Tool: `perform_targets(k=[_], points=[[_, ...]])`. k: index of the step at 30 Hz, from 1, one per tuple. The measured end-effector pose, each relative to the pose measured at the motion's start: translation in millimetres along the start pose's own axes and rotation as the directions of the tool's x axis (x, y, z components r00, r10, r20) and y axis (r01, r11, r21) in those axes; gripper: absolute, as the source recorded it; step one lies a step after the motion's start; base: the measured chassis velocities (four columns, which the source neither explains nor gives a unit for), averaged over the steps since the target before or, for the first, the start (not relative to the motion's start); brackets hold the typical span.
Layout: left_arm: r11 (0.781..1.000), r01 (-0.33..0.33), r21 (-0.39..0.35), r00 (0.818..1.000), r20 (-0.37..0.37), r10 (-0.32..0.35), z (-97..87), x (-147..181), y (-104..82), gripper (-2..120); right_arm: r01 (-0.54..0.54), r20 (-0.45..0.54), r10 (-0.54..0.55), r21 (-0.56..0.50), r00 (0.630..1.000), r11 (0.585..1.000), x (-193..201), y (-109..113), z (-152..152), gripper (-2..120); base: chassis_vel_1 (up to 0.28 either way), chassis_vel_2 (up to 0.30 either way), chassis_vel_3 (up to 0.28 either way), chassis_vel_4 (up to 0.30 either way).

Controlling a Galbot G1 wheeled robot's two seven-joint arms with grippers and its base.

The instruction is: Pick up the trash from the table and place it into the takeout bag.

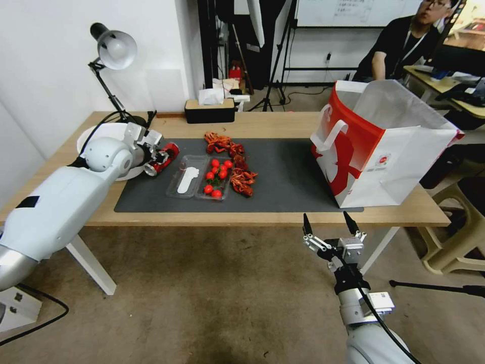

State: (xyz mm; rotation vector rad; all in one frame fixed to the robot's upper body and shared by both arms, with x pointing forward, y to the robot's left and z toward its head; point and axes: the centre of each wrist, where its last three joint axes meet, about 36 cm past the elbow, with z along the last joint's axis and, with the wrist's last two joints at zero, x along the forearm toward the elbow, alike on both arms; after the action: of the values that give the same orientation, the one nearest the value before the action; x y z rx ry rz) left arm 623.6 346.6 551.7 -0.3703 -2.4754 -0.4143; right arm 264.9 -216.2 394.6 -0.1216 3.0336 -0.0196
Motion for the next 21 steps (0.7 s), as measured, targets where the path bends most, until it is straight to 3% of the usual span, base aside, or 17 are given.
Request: perform_targets(k=[9, 14, 15, 17, 18, 19, 20, 21], points=[[1.0, -0.004, 0.029, 0.999, 0.038, 0.003, -7.3, 11, 6.6, 21, 0.003, 0.003, -0.003, -0.003, 1.0, 1.0, -2, 1, 1, 100, 0.0, 0.0, 0.0, 0.0], [0.997, -0.049, 0.064, 0.99, 0.139, 0.039, -21.5, 26, 5.9, 21, 0.004, 0.004, -0.004, -0.004, 1.0, 1.0, -3, 2, 0, 100, 0.0, 0.0, 0.0, 0.0], [0.994, -0.083, 0.066, 0.974, 0.217, 0.067, -36.2, 35, 1.2, 21, 0.004, 0.005, -0.004, -0.005, 1.0, 1.0, -3, 2, 0, 100, 0.0, 0.0, 0.0, 0.0], [0.984, -0.173, 0.046, 0.916, 0.376, 0.144, -66.3, 45, -13.5, 21, 0.003, 0.009, -0.003, -0.005, 1.0, 1.0, -4, 1, -2, 100, 0.0, 0.0, 0.0, 0.0], [0.984, -0.173, 0.046, 0.916, 0.376, 0.144, -66.3, 45, -13.5, 21, 0.003, 0.009, -0.003, -0.005, 1.0, 1.0, -4, 1, -2, 100, 0.0, 0.0, 0.0, 0.0], [0.975, -0.222, 0.022, 0.877, 0.442, 0.19, -83.4, 48, -24.1, 21, 0.003, 0.01, -0.003, -0.006, 1.0, 1.0, -4, 1, -3, 100, 0.0, 0.0, 0.0, 0.0], [0.968, -0.249, 0.012, 0.852, 0.478, 0.214, -91.6, 49, -29.5, 21, 0.002, 0.01, -0.002, -0.005, 1.0, 1.0, -4, 1, -3, 100, 0.0, 0.0, 0.0, 0.0], [0.958, -0.287, -0.003, 0.816, 0.524, 0.246, -102.5, 49, -38.1, 21, 0.001, 0.01, -0.001, -0.005, 1.0, 1.0, -3, 1, -3, 100, 0.0, 0.0, 0.0, 0.0]])
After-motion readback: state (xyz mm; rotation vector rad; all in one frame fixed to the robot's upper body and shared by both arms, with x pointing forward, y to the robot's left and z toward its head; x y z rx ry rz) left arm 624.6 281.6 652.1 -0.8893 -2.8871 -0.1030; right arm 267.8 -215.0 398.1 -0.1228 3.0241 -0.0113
